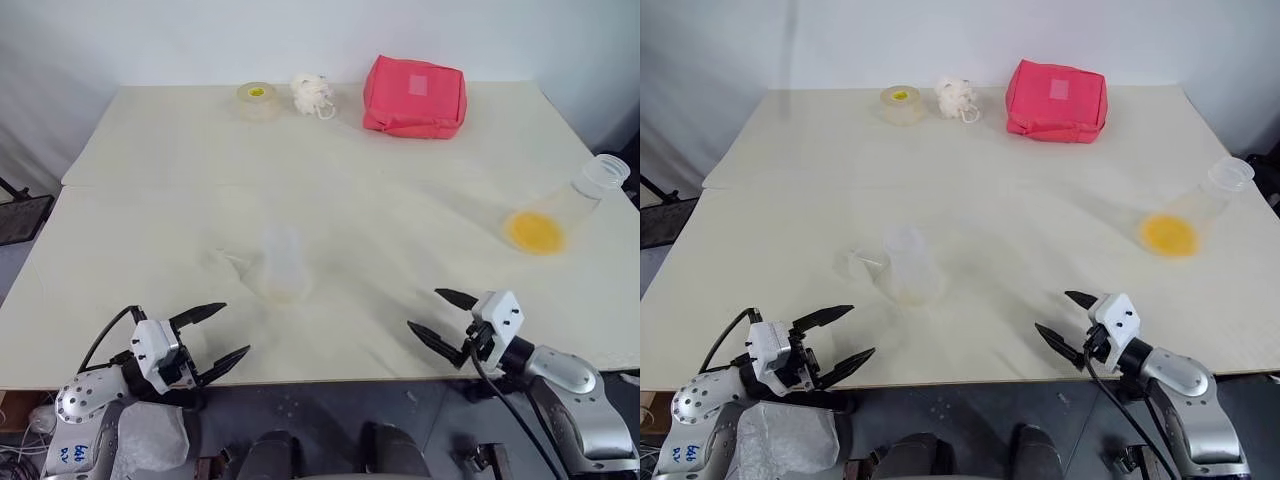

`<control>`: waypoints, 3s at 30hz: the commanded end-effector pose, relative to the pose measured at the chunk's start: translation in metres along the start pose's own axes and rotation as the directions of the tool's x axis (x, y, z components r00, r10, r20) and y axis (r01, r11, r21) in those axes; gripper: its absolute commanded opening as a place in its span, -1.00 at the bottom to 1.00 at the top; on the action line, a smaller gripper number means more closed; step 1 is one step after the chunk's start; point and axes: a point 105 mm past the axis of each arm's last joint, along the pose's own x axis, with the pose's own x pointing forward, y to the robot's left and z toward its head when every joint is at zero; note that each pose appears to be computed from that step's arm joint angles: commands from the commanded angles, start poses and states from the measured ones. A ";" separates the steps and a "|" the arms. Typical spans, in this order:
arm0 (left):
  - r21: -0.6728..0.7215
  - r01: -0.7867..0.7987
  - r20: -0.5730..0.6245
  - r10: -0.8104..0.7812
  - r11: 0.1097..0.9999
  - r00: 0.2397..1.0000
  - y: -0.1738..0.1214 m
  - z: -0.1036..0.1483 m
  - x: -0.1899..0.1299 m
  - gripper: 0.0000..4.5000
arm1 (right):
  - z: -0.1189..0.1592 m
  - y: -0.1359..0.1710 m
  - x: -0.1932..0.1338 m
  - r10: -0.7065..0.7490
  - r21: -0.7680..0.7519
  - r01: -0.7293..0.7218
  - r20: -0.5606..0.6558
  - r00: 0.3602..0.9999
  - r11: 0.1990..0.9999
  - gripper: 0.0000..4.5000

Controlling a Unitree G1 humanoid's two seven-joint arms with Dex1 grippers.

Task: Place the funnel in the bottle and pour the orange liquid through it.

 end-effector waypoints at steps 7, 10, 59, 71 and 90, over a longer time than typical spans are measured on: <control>-0.135 -0.023 0.034 0.027 0.991 0.999 0.005 0.015 -0.001 1.00 | 0.016 -0.003 0.004 0.008 -0.020 -0.007 0.033 0.999 1.000 0.99; -0.104 -0.108 0.079 0.116 0.989 0.990 0.012 0.031 -0.002 1.00 | 0.016 -0.003 0.006 0.021 -0.018 -0.020 0.032 0.999 1.000 0.99; 0.095 0.094 0.162 -0.108 0.991 0.981 0.046 0.089 0.099 0.44 | 0.044 0.001 0.014 0.082 -0.039 -0.078 0.105 0.991 0.996 1.00; 0.162 0.111 0.200 -0.143 0.980 0.969 0.057 0.115 0.121 0.02 | 0.049 -0.009 0.014 0.058 -0.061 -0.051 0.108 0.992 0.997 1.00; 0.184 0.379 0.151 -0.408 0.907 0.901 0.032 0.116 0.220 0.02 | 0.051 -0.016 -0.003 -0.033 -0.073 0.041 0.118 0.993 0.996 1.00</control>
